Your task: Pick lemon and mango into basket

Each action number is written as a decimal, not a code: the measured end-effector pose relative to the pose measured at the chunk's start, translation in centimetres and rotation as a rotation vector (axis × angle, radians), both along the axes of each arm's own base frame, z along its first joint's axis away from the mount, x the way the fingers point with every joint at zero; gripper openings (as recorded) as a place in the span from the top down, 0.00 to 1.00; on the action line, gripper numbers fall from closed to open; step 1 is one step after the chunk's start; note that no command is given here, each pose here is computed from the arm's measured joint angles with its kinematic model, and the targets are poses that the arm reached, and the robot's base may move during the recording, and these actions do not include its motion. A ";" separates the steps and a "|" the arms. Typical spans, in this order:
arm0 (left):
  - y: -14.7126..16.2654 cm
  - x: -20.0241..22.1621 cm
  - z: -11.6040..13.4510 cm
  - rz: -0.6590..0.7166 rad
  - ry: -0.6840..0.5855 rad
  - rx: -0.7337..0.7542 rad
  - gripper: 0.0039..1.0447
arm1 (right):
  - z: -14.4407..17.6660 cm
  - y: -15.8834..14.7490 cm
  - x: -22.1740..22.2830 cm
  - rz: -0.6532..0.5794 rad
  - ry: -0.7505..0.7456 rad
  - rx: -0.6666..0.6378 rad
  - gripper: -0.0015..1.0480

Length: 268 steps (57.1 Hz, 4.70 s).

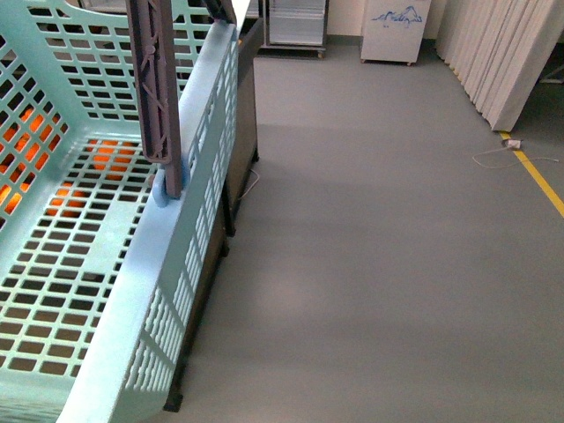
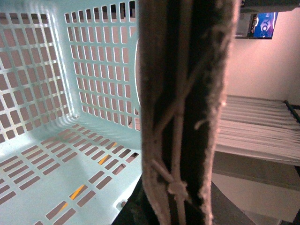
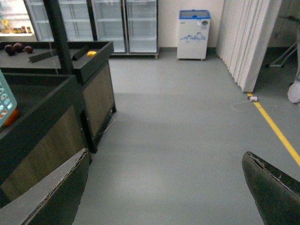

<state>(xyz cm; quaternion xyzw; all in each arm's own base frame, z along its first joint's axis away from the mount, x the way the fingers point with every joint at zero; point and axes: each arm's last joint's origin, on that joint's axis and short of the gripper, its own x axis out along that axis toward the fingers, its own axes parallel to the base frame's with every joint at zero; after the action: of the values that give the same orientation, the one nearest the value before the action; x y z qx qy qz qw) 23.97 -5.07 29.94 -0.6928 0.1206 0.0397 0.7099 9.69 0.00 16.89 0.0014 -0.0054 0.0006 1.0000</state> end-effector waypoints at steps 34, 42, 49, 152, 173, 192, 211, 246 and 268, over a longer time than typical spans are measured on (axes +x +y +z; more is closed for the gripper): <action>0.0 0.0 0.0 0.001 0.001 0.001 0.94 | 0.0 0.0 0.0 -0.003 -0.001 0.000 0.08; 0.0 0.0 0.0 0.000 0.002 0.001 0.94 | 0.0 0.0 0.0 -0.003 -0.001 0.000 0.08; 0.0 0.0 0.0 0.000 0.002 0.001 0.94 | 0.0 0.0 0.0 -0.001 -0.002 0.000 0.08; 0.0 0.1 -0.1 -0.002 0.003 0.001 0.94 | 0.0 0.0 0.0 -0.001 -0.002 0.000 0.08; 0.0 0.1 -0.1 -0.002 0.003 0.001 0.94 | 0.0 0.0 0.0 -0.002 -0.002 0.000 0.08; 0.0 0.0 -0.1 0.001 0.001 0.007 0.94 | 0.0 0.0 0.0 0.001 -0.001 0.000 0.08; 0.2 0.1 -0.1 0.009 0.001 0.019 0.94 | 0.0 0.0 0.0 0.002 -0.001 0.000 0.08; -17.2 16.0 -2.6 -0.869 -0.015 0.721 0.95 | 0.0 0.0 0.0 0.001 -0.001 0.000 0.08; -20.9 14.0 -0.9 -0.914 -0.080 0.599 0.95 | 0.0 0.0 0.0 -0.002 -0.001 0.000 0.08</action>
<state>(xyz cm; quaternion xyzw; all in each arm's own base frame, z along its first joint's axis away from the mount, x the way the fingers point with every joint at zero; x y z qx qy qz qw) 38.00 -25.94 29.02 -0.3383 0.3658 -0.2664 0.8251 9.69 0.00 16.89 0.0012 -0.0060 -0.0002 1.0000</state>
